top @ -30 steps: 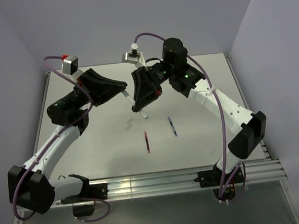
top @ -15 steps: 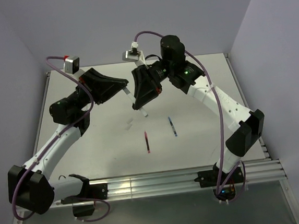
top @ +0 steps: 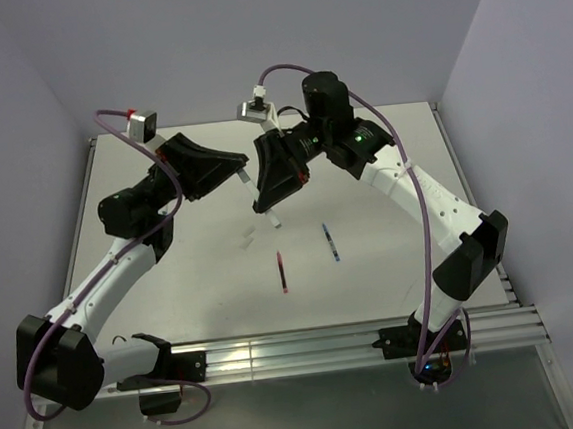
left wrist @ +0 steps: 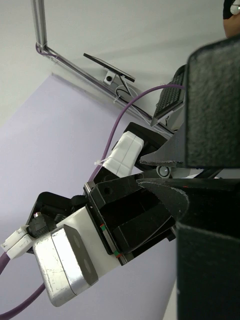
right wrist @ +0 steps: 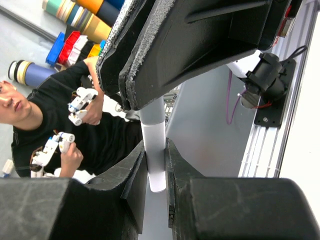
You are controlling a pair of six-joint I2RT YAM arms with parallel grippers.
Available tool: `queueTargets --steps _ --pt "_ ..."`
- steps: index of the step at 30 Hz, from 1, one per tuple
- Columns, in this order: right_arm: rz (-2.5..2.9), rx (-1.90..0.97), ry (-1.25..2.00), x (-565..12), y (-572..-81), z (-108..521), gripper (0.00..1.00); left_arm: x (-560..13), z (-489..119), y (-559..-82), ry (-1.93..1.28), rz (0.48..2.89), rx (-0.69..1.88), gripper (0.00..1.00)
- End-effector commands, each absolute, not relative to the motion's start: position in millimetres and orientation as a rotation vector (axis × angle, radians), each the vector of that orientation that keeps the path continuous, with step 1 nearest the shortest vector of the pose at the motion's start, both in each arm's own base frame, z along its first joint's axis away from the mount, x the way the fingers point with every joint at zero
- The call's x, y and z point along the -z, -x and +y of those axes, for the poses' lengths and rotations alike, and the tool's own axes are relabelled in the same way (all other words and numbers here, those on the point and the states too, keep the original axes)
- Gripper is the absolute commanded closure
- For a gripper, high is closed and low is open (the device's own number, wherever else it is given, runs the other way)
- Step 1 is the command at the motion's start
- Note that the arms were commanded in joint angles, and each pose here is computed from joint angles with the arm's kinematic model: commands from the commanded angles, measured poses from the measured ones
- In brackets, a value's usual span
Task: Insert the pens into the pen caps
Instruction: Press the pen cap onto the pen.
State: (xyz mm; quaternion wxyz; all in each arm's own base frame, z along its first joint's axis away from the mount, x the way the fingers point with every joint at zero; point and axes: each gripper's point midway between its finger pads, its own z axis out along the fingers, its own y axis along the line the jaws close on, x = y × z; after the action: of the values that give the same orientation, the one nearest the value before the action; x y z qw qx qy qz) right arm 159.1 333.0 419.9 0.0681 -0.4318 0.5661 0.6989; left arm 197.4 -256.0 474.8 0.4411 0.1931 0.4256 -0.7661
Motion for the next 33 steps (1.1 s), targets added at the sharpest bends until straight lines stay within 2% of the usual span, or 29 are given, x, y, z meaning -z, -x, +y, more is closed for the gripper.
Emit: queueTargets --steps 1,15,25,33 --pt "1.615 -1.817 1.079 -450 -207 355 1.00 -405 -280 -145 -0.859 1.297 1.982 1.00" --pt "1.669 -1.725 1.031 -439 -224 354 1.00 -378 -291 -133 -0.898 1.472 1.991 1.00" --pt "1.633 -1.743 1.080 -444 -220 339 1.00 -385 -279 -110 -1.006 1.361 2.006 1.00" --pt "1.627 -1.639 1.062 -445 -229 338 1.00 -384 -279 -108 -0.969 1.398 2.045 1.00"
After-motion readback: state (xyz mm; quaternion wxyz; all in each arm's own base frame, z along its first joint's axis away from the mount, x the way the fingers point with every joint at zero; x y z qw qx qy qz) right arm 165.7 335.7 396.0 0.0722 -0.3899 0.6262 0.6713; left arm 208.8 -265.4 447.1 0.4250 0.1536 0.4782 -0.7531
